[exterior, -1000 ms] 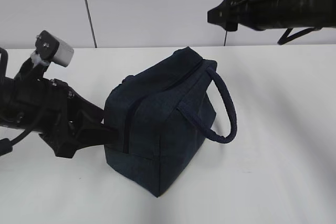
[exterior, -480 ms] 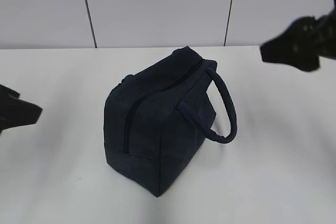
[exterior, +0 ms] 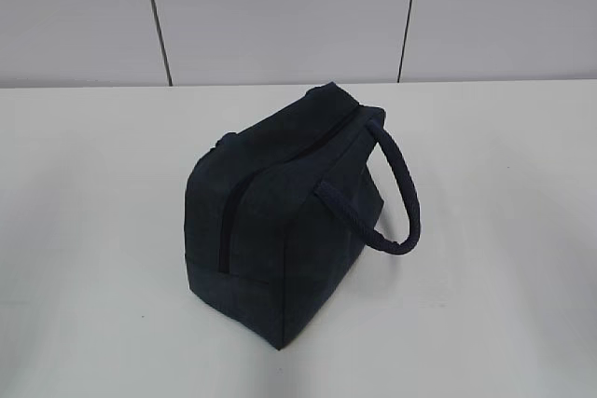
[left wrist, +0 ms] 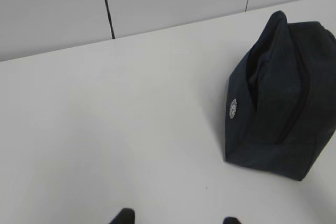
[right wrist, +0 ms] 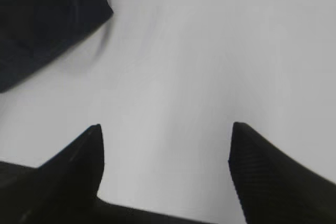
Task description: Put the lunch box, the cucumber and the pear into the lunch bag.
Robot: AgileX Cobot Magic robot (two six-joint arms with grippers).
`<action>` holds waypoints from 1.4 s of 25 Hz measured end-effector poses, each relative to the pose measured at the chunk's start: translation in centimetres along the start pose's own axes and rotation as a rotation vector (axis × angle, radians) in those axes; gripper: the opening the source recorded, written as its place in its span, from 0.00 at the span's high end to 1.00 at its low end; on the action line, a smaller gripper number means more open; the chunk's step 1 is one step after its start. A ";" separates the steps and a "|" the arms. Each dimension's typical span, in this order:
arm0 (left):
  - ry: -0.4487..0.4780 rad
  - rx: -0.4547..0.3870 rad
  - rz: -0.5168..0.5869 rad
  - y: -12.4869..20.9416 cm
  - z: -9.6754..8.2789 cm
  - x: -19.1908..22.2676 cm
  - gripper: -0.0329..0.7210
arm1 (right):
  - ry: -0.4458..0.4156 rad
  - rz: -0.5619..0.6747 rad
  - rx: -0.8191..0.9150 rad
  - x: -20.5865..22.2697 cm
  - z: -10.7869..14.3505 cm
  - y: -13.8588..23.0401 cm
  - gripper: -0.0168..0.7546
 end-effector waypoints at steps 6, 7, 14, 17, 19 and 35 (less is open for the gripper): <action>-0.035 -0.031 0.031 3.4 -0.5 -2.7 0.55 | 0.039 0.091 0.030 -1.2 -1.1 5.3 0.24; -0.037 -0.032 0.029 3.9 -0.7 -2.7 0.56 | 0.043 0.107 0.038 -1.1 -1.3 6.1 0.24; -0.059 -0.035 -0.068 7.0 -1.5 -2.2 0.56 | 0.042 -0.051 0.038 -2.9 -2.1 9.3 0.24; -0.072 -0.034 -0.118 7.3 -1.6 -2.4 0.56 | 0.055 -0.121 0.030 -3.0 -2.4 9.4 0.24; -0.073 -0.034 -0.120 7.5 -1.6 -2.3 0.56 | 0.059 -0.150 0.024 -2.6 -2.4 9.2 0.24; -0.074 -0.033 -0.121 7.5 -1.6 -2.3 0.60 | 0.078 -0.165 0.011 -2.4 -2.6 9.1 0.24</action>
Point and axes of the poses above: a point on each arm's last joint axis where the gripper is mounted, x pointing out along that axis toward the gripper, z along the wrist's bending axis when the last joint is at zero, y = z × x, the point moved 1 cm from there along x, pointing out along that axis toward the gripper, and after that the axes turned 12 degrees about x, right-handed, at the moved point
